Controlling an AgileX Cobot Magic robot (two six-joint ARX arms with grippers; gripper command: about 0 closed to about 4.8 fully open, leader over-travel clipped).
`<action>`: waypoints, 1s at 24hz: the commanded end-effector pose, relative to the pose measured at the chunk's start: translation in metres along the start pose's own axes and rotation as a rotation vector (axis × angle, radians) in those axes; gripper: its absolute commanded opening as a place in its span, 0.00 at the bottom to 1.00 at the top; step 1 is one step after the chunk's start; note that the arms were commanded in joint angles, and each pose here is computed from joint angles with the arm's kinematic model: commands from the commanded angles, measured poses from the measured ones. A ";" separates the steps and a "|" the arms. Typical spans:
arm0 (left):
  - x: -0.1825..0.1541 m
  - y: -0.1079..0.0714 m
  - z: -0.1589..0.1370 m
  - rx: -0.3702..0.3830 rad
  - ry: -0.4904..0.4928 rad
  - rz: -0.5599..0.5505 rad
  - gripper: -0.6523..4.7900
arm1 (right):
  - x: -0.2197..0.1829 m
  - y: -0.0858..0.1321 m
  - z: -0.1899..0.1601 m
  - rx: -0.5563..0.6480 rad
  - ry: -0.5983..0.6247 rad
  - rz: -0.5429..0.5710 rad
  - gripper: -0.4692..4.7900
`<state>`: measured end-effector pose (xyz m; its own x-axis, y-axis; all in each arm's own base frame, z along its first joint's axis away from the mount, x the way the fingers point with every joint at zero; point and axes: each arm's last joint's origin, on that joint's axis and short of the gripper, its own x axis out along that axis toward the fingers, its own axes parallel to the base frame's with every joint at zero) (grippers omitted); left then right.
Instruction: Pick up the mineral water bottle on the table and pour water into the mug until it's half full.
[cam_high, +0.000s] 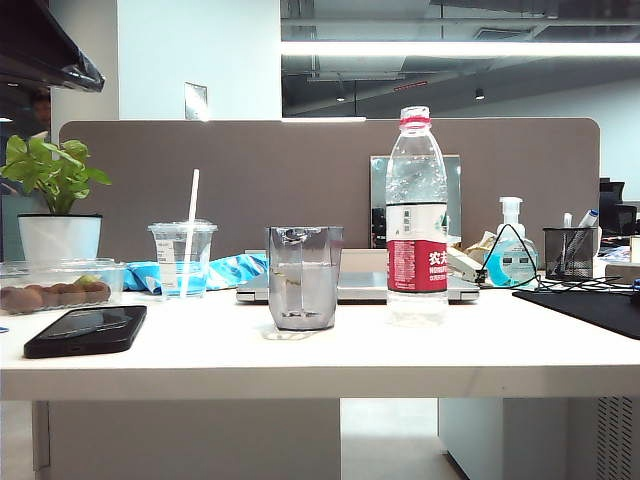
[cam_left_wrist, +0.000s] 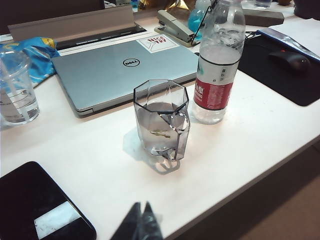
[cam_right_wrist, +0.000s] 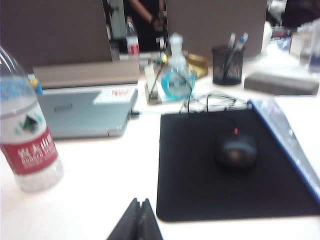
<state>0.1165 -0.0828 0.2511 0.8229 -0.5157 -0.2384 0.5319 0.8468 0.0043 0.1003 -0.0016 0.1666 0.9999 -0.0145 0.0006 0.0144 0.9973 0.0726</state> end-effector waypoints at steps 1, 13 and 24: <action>0.000 0.000 0.002 0.000 -0.013 -0.004 0.11 | 0.000 0.000 -0.006 0.005 0.044 -0.002 0.09; 0.000 0.000 0.002 0.000 -0.014 -0.004 0.11 | 0.000 0.000 -0.007 0.005 0.056 -0.003 0.09; -0.039 0.045 -0.021 -0.132 -0.160 0.373 0.11 | 0.000 0.000 -0.007 0.005 0.056 -0.003 0.09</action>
<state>0.1062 -0.0243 0.2424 0.9780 -0.1761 -0.1115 0.1713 0.9839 -0.0515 0.1002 -0.0015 0.1607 0.9981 -0.0137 -0.0600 0.0182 0.9970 0.0749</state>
